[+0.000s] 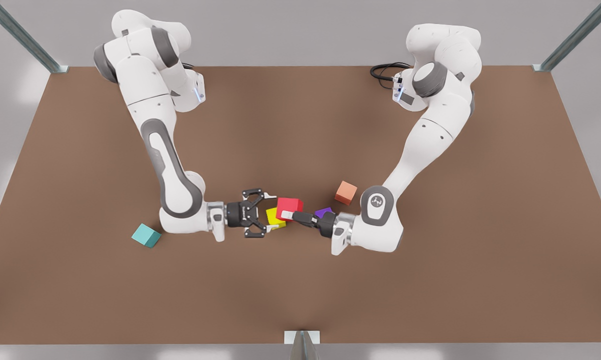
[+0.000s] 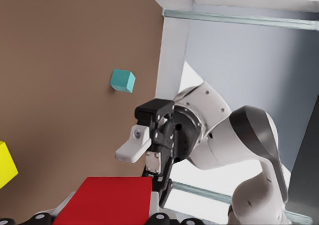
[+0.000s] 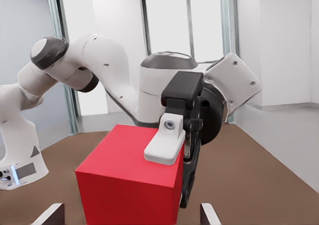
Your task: Pick up red wooden cube and pass to hand red wooden cube and place in blue wooden cube
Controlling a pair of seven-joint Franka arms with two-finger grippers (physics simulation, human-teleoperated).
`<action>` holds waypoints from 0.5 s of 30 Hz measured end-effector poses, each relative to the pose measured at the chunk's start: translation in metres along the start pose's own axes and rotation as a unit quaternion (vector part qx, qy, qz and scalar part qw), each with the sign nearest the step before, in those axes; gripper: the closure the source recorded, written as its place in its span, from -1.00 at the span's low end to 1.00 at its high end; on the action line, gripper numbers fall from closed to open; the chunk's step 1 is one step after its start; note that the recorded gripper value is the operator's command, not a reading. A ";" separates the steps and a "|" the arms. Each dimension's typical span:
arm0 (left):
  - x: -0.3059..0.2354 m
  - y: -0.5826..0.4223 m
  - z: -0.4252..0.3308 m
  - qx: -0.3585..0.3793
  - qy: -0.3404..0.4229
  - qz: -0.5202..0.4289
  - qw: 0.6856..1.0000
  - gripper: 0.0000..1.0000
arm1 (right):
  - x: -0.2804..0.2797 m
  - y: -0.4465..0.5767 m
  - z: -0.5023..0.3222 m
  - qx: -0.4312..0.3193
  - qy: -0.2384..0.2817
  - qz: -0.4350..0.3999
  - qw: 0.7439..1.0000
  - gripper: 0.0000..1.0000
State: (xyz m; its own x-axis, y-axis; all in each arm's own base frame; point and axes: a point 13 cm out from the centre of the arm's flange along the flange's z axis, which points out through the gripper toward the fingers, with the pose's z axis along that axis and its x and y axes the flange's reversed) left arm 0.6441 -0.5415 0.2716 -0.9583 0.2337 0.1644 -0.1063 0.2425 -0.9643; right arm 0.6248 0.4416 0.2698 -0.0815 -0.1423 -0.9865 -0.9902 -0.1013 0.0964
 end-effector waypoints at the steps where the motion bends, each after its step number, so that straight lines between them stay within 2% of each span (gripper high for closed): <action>1: -0.001 0.000 -0.001 0.001 -0.001 0.009 1.000 -0.37 | -0.001 0.000 0.002 0.001 -0.002 -0.004 1.000 -1.00; 15: -0.004 0.005 -0.003 0.008 -0.006 0.085 0.996 -0.34 | -0.010 0.002 0.024 0.008 -0.015 -0.040 0.999 -1.00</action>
State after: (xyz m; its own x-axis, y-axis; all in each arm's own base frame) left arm 0.6482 -0.5389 0.2669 -0.9658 0.2591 -0.0042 0.0539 0.1849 -0.9813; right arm 0.6214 0.4661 0.2762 -0.0051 -0.1040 -0.9946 -0.9953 -0.0957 0.0151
